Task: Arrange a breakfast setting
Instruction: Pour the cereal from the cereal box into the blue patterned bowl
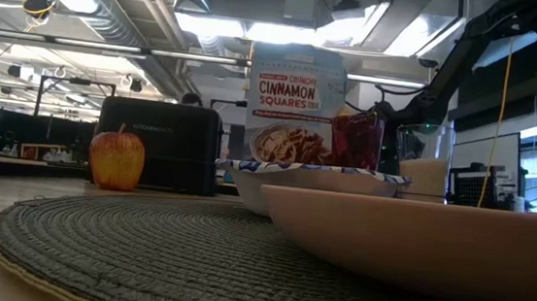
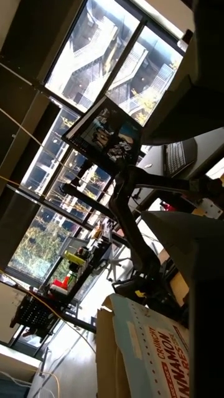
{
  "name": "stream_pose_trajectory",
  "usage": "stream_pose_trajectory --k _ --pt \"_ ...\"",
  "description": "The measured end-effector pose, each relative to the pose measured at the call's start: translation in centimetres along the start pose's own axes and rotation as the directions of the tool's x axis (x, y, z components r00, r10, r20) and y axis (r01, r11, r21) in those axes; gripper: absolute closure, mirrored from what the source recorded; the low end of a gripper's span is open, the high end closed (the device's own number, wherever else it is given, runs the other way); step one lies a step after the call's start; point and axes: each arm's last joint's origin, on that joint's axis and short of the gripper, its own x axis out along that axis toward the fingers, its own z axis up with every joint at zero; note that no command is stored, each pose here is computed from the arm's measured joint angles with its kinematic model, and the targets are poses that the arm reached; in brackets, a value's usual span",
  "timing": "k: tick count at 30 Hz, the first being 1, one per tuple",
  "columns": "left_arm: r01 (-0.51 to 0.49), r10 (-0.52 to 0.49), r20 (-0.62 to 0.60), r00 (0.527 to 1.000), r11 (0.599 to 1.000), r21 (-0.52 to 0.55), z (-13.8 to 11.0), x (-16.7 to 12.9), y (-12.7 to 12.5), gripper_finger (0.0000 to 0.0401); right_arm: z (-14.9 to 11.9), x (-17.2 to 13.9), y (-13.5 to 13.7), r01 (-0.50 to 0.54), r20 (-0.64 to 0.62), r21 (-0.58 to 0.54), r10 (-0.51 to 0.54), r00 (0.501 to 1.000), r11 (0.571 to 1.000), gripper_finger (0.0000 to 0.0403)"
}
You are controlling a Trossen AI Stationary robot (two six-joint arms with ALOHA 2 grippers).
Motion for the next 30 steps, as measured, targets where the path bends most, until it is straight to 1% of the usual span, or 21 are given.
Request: stream_pose_trajectory --k 4,13,23,30 --pt "0.000 0.000 0.000 1.000 1.000 0.001 0.0 0.0 0.0 0.0227 0.4 0.0 -0.2 -0.019 0.021 0.008 0.018 1.000 1.000 0.0270" --pt "-0.001 0.001 -0.002 1.000 1.000 0.002 0.0 0.0 0.0 0.0227 2.2 -0.3 -0.8 -0.028 0.062 -0.030 0.030 0.998 0.999 0.0275" --pt "-0.001 0.001 -0.002 1.000 1.000 0.002 0.0 0.0 0.0 0.0227 2.2 -0.2 -0.7 -0.058 0.070 0.001 0.057 0.996 0.998 0.0276" --pt "-0.001 0.001 -0.002 1.000 1.000 0.003 0.0 0.0 0.0 0.0227 2.3 -0.2 -0.7 -0.067 0.082 -0.005 0.067 0.994 0.998 0.0276"
